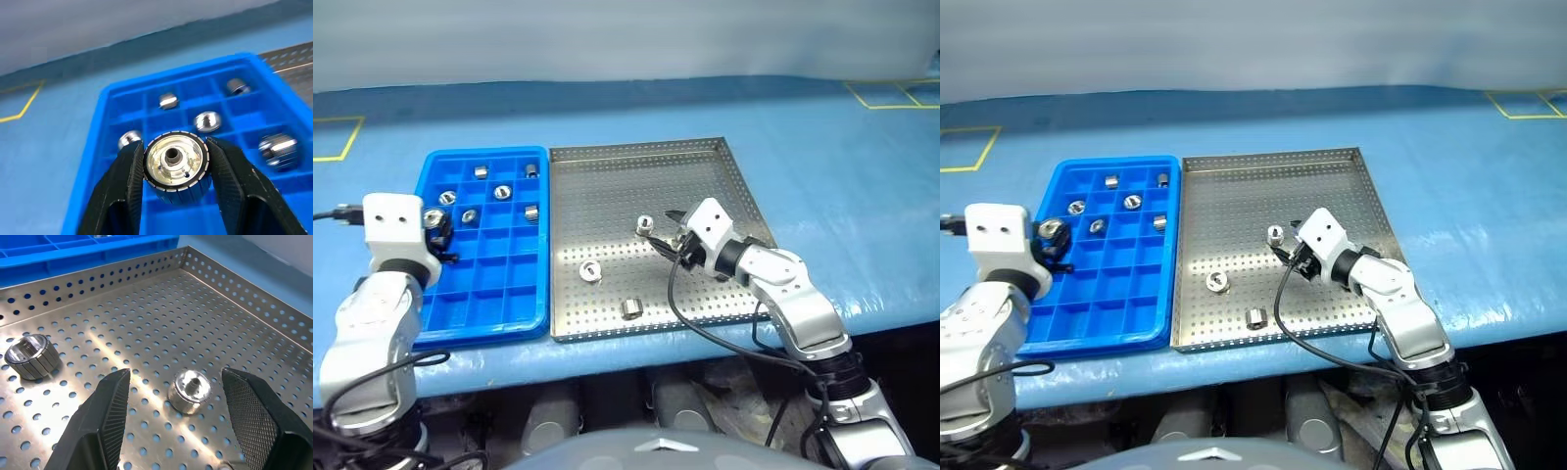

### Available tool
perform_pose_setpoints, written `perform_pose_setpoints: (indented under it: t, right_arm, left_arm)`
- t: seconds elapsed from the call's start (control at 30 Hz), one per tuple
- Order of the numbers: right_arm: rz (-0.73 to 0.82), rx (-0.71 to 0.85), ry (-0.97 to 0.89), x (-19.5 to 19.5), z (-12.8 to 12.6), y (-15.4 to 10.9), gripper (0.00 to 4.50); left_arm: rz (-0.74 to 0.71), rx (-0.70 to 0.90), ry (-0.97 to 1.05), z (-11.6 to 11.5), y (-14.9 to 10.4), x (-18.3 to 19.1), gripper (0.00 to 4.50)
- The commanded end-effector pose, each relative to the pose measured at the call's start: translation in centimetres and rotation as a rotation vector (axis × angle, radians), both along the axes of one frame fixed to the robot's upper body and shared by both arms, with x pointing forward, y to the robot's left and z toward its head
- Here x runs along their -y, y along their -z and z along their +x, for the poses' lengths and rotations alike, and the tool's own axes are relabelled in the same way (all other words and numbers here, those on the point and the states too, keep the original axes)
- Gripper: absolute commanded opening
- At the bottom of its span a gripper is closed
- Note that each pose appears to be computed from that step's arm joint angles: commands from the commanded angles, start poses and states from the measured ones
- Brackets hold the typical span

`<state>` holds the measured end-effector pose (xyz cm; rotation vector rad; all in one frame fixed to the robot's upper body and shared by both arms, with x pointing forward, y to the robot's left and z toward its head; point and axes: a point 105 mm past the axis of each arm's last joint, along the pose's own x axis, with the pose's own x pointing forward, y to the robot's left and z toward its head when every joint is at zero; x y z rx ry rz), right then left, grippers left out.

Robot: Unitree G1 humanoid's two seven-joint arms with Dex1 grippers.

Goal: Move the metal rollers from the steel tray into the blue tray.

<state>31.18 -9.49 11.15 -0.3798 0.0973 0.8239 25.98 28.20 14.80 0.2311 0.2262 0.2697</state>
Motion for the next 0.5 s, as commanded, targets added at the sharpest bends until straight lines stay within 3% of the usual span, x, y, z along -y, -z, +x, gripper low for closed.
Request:
perform_pose_setpoints:
  t: [0.03,0.23,0.5]
  right_arm:
    - [0.013,0.054,-0.04,-0.7,0.0,-1.3,3.14]
    - [0.013,0.051,-0.046,-0.8,0.0,-1.2,3.14]
    - [0.011,0.059,-0.042,-0.7,0.1,-1.3,3.14]
  left_arm:
    - [0.007,-0.009,-0.057,-0.9,0.8,-0.6,1.75]
    - [-0.055,-0.011,-0.09,0.0,2.6,-1.3,1.75]
    - [-0.076,0.013,-0.056,2.1,2.5,-0.9,1.75]
